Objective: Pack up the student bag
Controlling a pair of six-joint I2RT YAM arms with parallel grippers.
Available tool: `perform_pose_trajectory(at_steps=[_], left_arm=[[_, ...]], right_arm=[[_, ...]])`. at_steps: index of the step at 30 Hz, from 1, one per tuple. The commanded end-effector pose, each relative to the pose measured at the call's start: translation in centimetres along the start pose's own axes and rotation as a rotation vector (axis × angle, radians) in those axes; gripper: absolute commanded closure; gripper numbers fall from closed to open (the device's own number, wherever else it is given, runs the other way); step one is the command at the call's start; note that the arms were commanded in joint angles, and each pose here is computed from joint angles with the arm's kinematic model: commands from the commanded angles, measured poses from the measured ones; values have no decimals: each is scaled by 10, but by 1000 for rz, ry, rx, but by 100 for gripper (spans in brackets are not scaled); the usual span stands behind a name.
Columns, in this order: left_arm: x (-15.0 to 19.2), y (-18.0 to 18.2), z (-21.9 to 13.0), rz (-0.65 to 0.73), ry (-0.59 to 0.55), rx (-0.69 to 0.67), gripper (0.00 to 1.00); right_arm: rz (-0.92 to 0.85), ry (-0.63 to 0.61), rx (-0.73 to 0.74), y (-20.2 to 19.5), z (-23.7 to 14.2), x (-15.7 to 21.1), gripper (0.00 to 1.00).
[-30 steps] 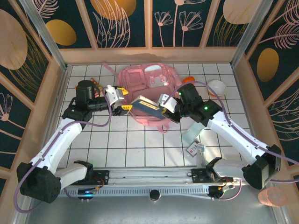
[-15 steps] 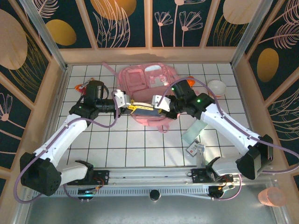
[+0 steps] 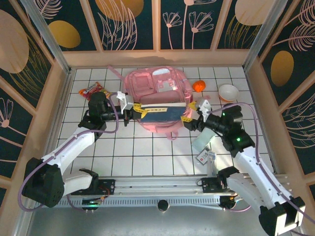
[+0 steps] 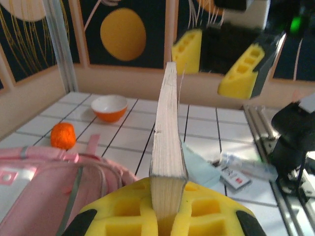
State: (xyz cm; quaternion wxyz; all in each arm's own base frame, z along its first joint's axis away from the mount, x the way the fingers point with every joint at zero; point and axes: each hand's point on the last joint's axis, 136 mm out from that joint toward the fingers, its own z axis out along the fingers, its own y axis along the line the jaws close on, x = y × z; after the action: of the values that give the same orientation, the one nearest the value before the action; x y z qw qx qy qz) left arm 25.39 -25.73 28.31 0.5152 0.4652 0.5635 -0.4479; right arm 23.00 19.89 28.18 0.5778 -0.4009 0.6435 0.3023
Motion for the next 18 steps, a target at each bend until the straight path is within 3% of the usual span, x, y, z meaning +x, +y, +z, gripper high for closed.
perform_pose_trajectory(at_steps=[1, 8, 18], left_arm=[[-34, -15, -1, 50, -86, 94, 100], [-43, -23, 0, 26, -90, 174, 100], [-50, -29, 0, 35, -99, 198, 100]], right_arm=[[125, -153, -107, 16, -6, -24, 33], [163, -257, -199, 29, -9, -35, 33], [173, -191, -300, 33, 1, -29, 35]])
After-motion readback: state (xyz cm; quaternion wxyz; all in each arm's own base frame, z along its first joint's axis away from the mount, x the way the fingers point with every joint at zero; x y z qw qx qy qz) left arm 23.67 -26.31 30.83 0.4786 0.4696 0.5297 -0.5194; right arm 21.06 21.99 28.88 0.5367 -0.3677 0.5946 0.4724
